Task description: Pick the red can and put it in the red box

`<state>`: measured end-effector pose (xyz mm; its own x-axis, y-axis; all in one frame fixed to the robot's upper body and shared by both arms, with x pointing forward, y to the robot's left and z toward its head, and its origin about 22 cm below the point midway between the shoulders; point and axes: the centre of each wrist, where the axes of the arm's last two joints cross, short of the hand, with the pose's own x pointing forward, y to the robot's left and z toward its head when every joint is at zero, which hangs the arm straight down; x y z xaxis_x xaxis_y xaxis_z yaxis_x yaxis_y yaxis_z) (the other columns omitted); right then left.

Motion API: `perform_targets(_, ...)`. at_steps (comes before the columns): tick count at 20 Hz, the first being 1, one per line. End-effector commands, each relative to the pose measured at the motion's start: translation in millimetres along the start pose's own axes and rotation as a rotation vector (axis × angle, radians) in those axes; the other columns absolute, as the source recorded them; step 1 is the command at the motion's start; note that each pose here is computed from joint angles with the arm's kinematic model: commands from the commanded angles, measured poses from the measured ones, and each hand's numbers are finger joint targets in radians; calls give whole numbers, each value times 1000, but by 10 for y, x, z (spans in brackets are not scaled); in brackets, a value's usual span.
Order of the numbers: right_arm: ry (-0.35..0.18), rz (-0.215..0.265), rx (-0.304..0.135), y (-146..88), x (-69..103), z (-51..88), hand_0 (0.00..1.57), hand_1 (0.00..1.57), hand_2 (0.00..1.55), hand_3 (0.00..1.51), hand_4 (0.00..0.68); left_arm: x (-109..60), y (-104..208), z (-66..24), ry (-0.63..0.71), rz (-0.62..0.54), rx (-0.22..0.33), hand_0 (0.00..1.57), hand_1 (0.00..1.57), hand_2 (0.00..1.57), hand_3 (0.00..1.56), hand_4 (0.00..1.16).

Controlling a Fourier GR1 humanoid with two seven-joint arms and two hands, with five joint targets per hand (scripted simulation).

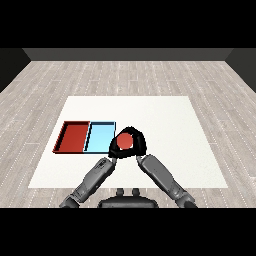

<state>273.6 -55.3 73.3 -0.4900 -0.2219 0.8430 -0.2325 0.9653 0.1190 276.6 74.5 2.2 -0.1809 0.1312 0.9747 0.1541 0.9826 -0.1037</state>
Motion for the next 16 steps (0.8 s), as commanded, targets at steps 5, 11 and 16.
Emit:
perform_targets(5, -5, -17, -7, -30, 211, 135, 1482, 1482, 1443, 1391, 644, 69, -1, -104, 19, -19, 49, 1571, 1571, 1557, 1478, 1124)
perform_targets(11, 19, -64, 3, -9, -132, -56, 1491, 1491, 1435, 1383, 595, 2, -52, -12, -108, 12, 81, 1571, 1571, 1571, 1494, 1139)
perform_targets(16, 92, 32, 10, -4, 23, -5, 0, 0, 0, 0, 0, -6, -8, -44, -145, 14, 89, 1571, 1571, 1571, 1513, 1147)
